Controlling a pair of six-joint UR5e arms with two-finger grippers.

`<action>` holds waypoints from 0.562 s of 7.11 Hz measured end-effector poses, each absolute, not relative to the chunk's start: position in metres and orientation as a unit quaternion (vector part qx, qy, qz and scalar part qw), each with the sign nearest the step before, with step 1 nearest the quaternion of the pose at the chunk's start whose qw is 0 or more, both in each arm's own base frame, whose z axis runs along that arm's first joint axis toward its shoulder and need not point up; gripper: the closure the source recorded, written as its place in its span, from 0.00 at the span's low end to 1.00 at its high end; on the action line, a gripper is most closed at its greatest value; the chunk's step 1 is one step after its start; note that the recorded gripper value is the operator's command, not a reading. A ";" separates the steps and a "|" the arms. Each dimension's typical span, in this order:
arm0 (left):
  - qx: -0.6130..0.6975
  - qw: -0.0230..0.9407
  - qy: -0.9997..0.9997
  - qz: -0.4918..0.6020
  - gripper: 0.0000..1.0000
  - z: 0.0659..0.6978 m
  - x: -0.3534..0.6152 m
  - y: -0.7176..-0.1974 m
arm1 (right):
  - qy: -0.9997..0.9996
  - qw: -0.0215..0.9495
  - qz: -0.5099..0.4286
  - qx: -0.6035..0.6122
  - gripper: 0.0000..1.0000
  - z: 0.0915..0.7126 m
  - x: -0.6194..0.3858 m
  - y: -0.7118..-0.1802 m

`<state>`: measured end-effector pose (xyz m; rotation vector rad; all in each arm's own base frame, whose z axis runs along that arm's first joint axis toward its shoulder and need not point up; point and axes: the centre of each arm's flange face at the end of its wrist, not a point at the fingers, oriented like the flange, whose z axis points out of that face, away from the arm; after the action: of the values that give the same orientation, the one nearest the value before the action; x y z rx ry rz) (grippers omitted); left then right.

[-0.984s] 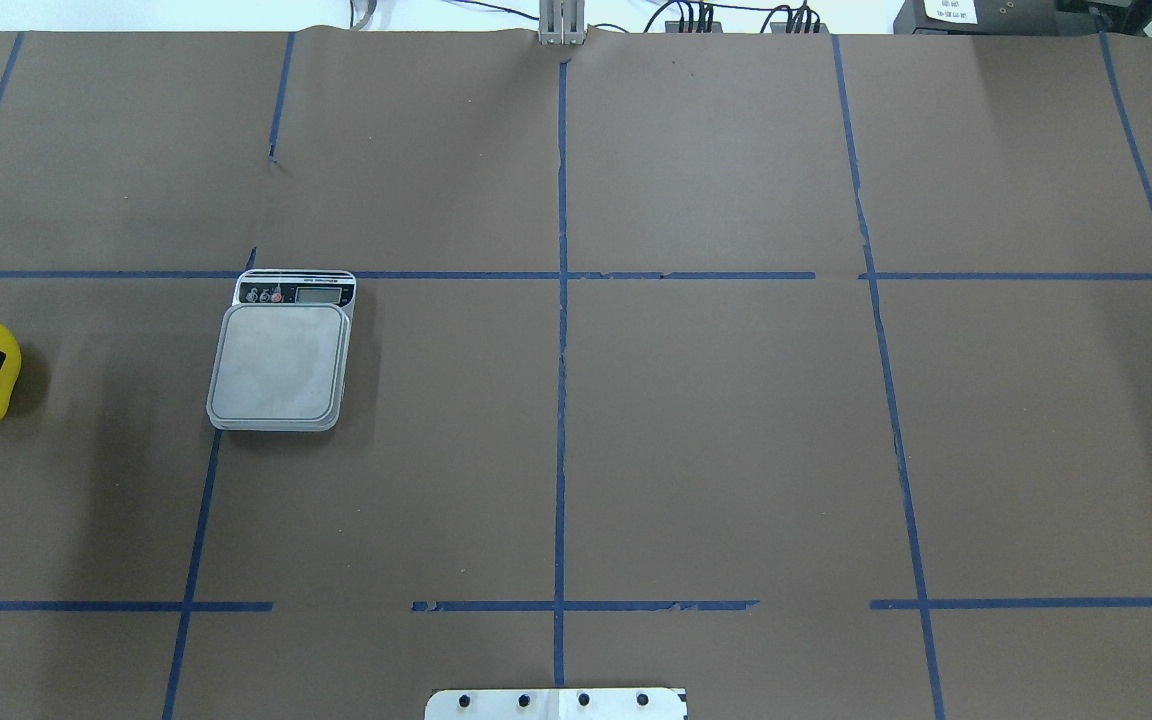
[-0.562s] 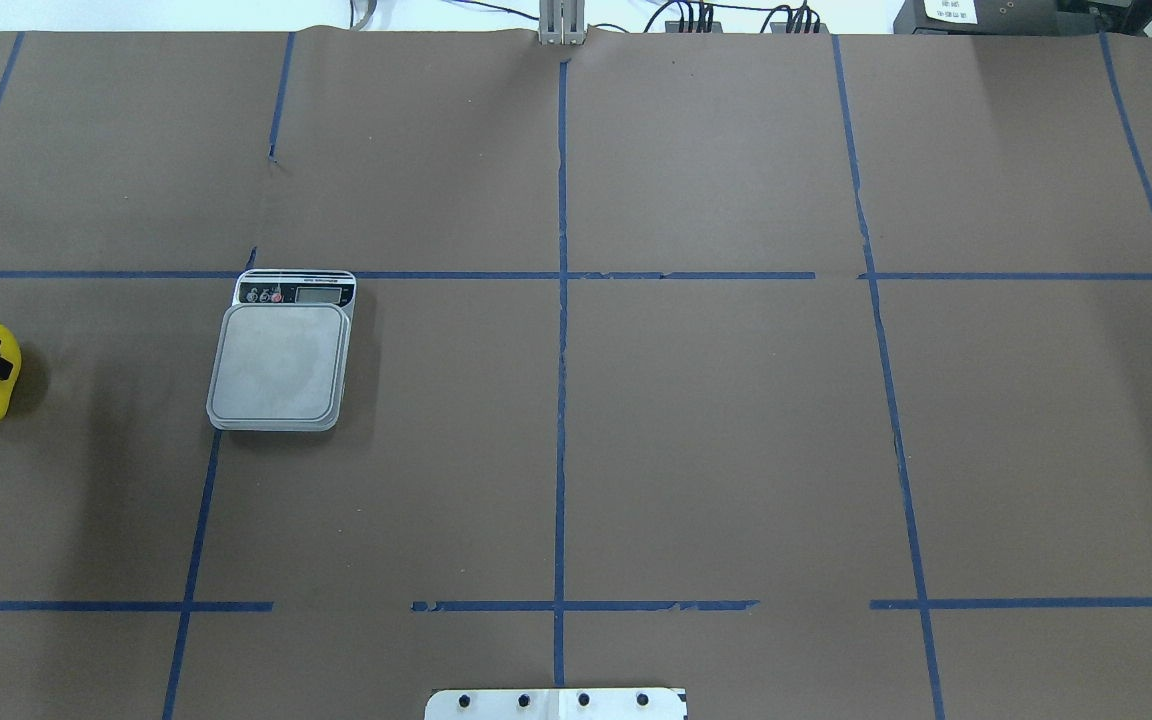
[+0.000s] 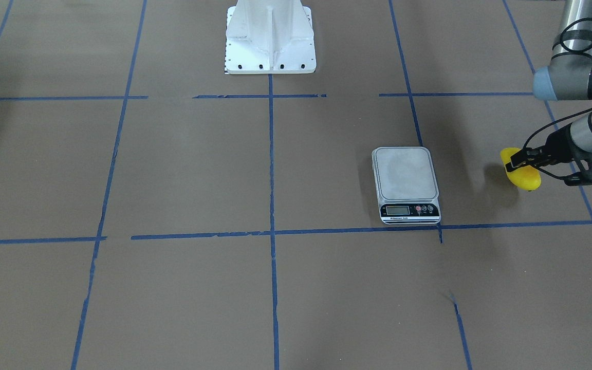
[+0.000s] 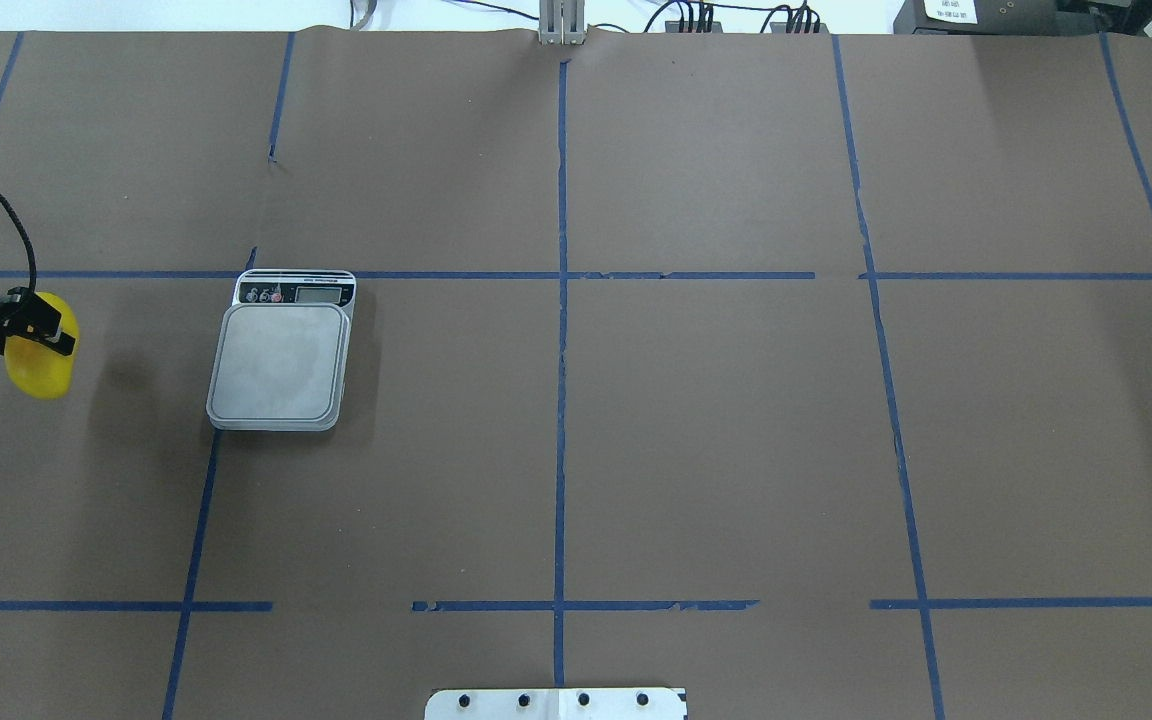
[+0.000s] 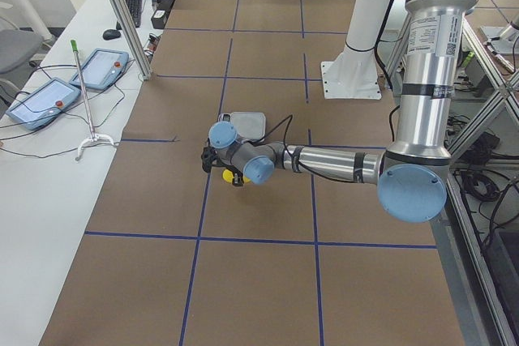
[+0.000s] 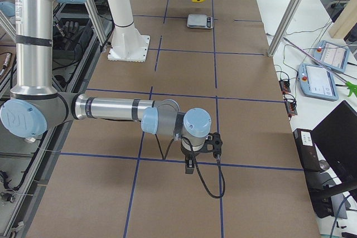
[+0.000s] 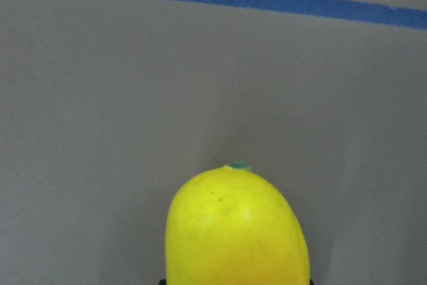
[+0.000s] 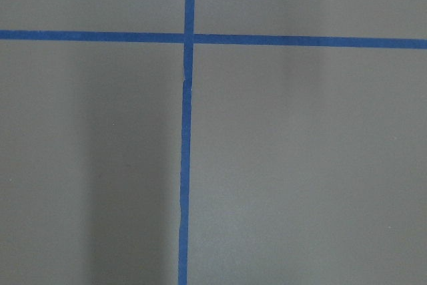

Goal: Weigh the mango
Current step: 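Carry the mango with the left gripper over the silver scale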

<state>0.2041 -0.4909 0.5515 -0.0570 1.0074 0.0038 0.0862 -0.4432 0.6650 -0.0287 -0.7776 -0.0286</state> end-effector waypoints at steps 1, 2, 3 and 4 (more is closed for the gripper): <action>-0.022 0.869 0.494 0.016 1.00 0.515 0.222 -0.483 | -0.379 0.925 -0.014 -0.014 0.00 0.665 0.086 -0.443; -0.030 0.862 0.505 0.025 1.00 0.479 0.260 -0.475 | -0.379 0.925 -0.014 -0.014 0.00 0.665 0.086 -0.443; -0.041 0.857 0.513 0.024 1.00 0.441 0.305 -0.471 | -0.379 0.925 -0.014 -0.014 0.00 0.665 0.086 -0.443; -0.042 0.856 0.515 0.026 1.00 0.414 0.345 -0.464 | -0.379 0.925 -0.014 -0.014 0.00 0.665 0.086 -0.443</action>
<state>0.3453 -0.4642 0.4137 -0.0889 1.0829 0.0555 0.0862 -0.4433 0.6650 -0.0287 -0.7776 -0.0286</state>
